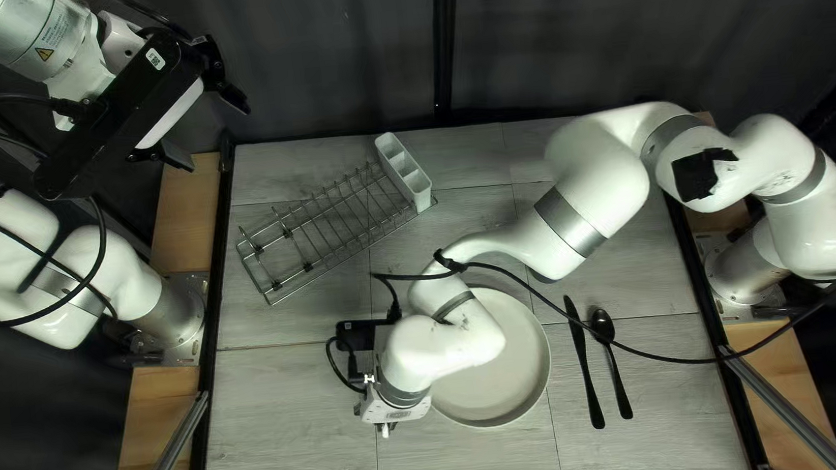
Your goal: Pick up and place plate onto table. Place down one fork to the left of the plate. Place spoon and knife to the right of the plate. Place cup above the knife and spoon
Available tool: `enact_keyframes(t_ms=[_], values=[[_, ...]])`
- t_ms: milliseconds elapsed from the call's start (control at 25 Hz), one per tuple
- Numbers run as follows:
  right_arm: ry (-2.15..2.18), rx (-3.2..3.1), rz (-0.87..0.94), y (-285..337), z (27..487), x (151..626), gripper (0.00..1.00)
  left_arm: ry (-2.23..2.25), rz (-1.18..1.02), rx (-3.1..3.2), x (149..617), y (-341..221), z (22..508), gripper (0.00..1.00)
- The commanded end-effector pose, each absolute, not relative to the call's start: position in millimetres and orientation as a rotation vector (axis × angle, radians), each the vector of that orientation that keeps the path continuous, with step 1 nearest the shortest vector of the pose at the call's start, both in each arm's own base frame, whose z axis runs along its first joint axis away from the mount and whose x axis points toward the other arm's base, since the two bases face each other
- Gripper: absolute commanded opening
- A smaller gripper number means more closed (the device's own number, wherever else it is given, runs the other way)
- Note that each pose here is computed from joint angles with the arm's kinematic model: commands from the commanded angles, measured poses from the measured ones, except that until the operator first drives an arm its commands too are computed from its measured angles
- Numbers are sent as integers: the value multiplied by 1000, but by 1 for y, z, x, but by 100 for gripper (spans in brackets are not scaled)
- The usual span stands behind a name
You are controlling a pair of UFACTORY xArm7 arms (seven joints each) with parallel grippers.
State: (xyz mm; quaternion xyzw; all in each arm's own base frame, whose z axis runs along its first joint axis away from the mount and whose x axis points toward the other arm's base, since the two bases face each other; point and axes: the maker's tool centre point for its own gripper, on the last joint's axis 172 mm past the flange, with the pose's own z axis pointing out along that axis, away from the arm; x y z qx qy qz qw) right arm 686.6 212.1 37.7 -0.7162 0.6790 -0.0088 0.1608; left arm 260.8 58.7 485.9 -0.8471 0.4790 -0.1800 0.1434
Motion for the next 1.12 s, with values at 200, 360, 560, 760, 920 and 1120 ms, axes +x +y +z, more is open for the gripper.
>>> enact_keyframes(t_ms=[200,360,560,760,920,1120], values=[[1934,-2033,3,206,28,688,39,1381,-519,-2443,261,59,486,100],[1953,-2037,-15,199,39,684,100,1381,-519,-2443,261,59,486,100],[1955,-2158,-165,190,108,671,100,1381,-519,-2443,261,59,486,100],[1779,-2455,-205,192,180,618,100,1381,-519,-2443,261,59,486,100],[1548,-2733,-182,209,220,558,100,1381,-519,-2443,261,59,486,100],[1197,-3026,-181,237,261,491,100,1381,-519,-2443,261,59,486,100]])
